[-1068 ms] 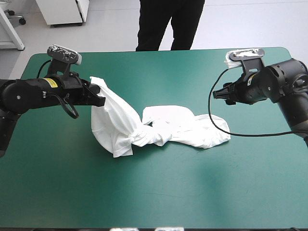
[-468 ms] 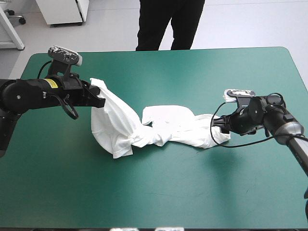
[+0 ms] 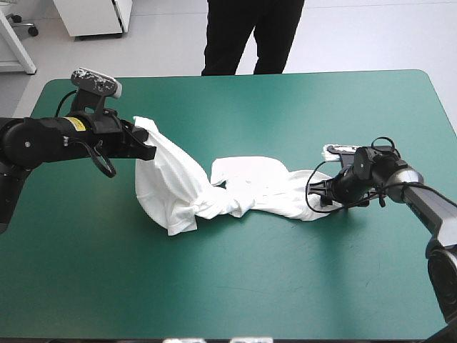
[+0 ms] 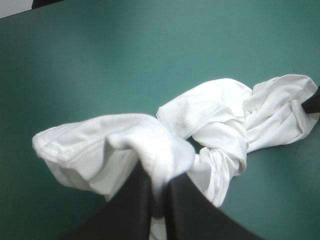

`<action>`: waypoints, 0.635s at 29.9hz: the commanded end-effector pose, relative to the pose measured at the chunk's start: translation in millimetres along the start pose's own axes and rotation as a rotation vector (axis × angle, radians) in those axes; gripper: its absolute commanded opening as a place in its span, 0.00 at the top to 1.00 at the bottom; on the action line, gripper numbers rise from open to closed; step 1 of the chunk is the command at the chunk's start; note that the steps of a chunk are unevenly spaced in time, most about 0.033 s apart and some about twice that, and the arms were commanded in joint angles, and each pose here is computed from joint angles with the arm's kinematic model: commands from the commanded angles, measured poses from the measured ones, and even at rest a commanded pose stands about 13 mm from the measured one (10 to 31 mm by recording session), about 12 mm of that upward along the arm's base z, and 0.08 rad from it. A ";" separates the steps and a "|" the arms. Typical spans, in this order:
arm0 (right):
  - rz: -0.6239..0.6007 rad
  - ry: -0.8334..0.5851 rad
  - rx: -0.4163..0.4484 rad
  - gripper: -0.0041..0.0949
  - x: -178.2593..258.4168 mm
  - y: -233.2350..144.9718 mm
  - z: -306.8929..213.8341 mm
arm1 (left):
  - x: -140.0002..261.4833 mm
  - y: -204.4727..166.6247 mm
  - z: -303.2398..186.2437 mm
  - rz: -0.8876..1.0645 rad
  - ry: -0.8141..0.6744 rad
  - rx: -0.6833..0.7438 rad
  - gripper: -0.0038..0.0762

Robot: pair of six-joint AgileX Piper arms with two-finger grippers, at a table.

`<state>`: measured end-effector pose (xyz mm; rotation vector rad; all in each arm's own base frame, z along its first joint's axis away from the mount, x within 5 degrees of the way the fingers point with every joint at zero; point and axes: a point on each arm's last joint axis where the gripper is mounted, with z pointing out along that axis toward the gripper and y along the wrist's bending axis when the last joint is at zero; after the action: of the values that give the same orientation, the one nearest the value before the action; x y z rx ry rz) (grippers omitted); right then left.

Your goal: Fold the cloth

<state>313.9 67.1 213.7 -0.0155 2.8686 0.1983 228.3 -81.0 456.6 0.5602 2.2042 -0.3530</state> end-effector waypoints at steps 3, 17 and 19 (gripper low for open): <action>0.016 -0.027 -0.060 0.43 -7.6 3.7 0.6 | -11.2 -5.4 -17.9 -0.005 -0.119 0.005 0.96; -0.039 -0.127 -0.150 0.98 -3.0 14.4 -41.4 | -11.2 -5.4 -17.9 -0.005 -0.119 0.005 0.96; -0.068 -0.200 -0.144 0.98 -1.7 15.0 -68.1 | -11.9 -5.2 -17.9 -0.005 -0.127 0.003 0.96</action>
<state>309.1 75.1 230.5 -0.0635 2.8109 0.3753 228.3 -81.0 456.6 0.5603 2.2044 -0.3530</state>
